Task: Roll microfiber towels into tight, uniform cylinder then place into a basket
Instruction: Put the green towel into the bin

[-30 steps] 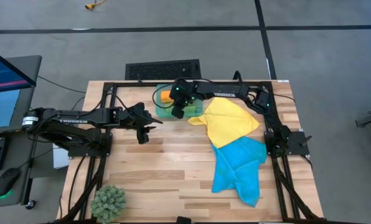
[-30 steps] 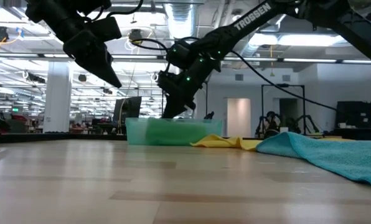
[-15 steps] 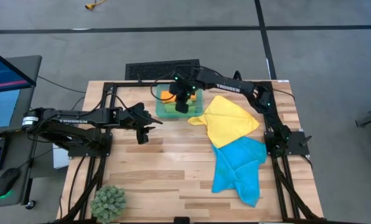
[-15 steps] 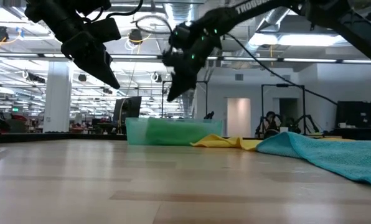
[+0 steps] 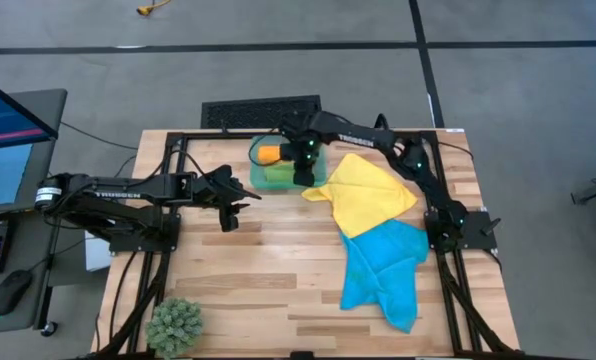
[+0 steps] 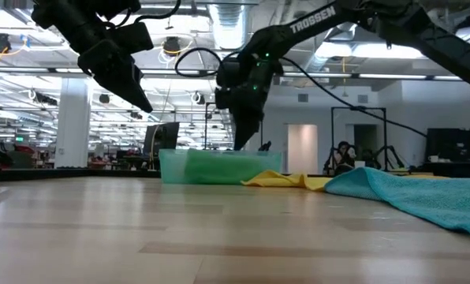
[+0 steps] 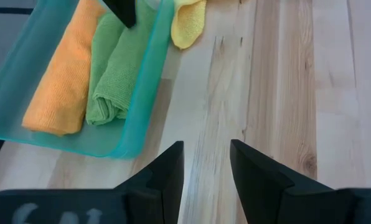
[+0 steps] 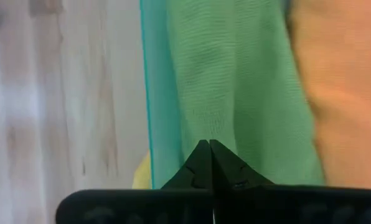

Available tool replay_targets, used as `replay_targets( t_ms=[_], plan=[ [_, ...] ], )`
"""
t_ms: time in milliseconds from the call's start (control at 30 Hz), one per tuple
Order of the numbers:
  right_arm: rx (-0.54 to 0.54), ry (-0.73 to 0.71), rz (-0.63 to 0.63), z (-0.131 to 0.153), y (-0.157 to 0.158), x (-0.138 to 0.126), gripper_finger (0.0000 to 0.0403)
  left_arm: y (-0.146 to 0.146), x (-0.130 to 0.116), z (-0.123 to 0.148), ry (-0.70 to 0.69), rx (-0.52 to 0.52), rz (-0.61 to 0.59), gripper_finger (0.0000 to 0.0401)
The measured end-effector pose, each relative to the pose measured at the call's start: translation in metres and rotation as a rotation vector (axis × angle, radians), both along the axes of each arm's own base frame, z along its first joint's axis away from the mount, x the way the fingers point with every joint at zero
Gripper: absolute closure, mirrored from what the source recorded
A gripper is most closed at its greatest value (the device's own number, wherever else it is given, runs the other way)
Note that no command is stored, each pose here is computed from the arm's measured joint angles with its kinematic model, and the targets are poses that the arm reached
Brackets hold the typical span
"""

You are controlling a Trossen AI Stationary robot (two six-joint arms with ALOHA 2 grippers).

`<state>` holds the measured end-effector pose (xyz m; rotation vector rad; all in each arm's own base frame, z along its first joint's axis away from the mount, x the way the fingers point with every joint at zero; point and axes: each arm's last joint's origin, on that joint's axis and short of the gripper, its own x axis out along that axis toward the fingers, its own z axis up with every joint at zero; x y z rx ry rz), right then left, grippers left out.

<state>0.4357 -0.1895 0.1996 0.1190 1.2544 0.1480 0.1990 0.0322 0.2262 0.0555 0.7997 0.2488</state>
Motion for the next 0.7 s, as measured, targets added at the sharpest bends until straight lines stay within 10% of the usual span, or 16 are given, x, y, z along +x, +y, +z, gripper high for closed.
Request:
replay_targets(
  t_ms=[700],
  plan=[
    [-0.029,0.006,-0.139,-0.018,-0.015,0.005,0.0401,0.0,0.0,0.0,-0.001,-0.006,0.006,0.0278]
  ],
)
